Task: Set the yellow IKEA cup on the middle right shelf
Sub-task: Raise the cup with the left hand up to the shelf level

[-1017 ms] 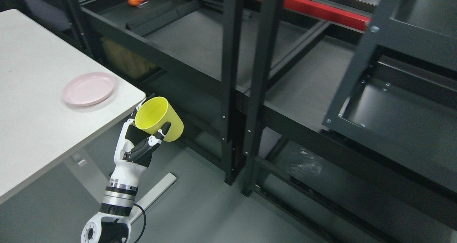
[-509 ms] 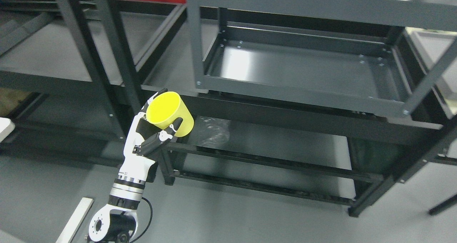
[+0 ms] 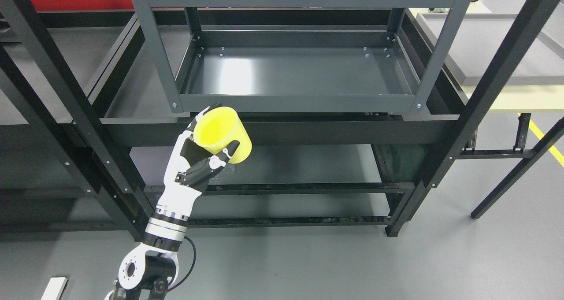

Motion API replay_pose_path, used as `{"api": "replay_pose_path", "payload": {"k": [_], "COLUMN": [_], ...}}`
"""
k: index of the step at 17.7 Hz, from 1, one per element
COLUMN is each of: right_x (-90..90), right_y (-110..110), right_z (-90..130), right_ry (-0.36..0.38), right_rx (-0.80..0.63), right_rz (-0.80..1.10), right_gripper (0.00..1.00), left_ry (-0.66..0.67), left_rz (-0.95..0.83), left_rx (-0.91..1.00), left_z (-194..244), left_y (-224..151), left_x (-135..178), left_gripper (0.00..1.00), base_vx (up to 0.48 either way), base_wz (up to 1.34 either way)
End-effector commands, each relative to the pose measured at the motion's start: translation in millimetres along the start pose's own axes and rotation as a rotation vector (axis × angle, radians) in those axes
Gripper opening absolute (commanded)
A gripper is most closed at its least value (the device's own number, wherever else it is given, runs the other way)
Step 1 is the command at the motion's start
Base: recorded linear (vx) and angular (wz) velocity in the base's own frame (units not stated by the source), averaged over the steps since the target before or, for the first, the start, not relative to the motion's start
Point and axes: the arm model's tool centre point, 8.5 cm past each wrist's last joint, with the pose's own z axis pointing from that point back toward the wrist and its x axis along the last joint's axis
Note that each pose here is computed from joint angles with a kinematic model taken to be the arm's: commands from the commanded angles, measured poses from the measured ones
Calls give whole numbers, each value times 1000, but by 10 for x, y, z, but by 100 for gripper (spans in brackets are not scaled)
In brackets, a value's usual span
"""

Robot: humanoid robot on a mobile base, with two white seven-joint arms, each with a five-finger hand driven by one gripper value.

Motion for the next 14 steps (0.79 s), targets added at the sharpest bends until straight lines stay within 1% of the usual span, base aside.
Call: {"api": "replay_pose_path", "payload": {"k": [1,4,7,12,14], "right_x": [-93,-93,-93,-93,-93], "right_y": [-98,-98,-98,-98,-98], "right_z": [-5,-5,-5,-5,-5], "right_ry": [15,15,15,15,15], "right_rx": [-13,-13,-13,-13,-13], "right_rz": [-3,-3,-3,-3,-3], "right_gripper": [99,99,99,99,99], "left_ry": [-36,-65,-130,-248,-302], "left_rz": [-27,-66,-112,-154,-176], "left_rx": [-55,-107,-187,-313,-365], "left_z": [-198,-389,-726,-1194,-1370], "left_y": [-84,-217,-425,-809,-980], "left_x": [124,229,465,941,1190], "left_gripper": [2,2,2,2,2], "base_vx": [58,69,58,66,77], "base_wz": [72,34,-113,-184,-178]}}
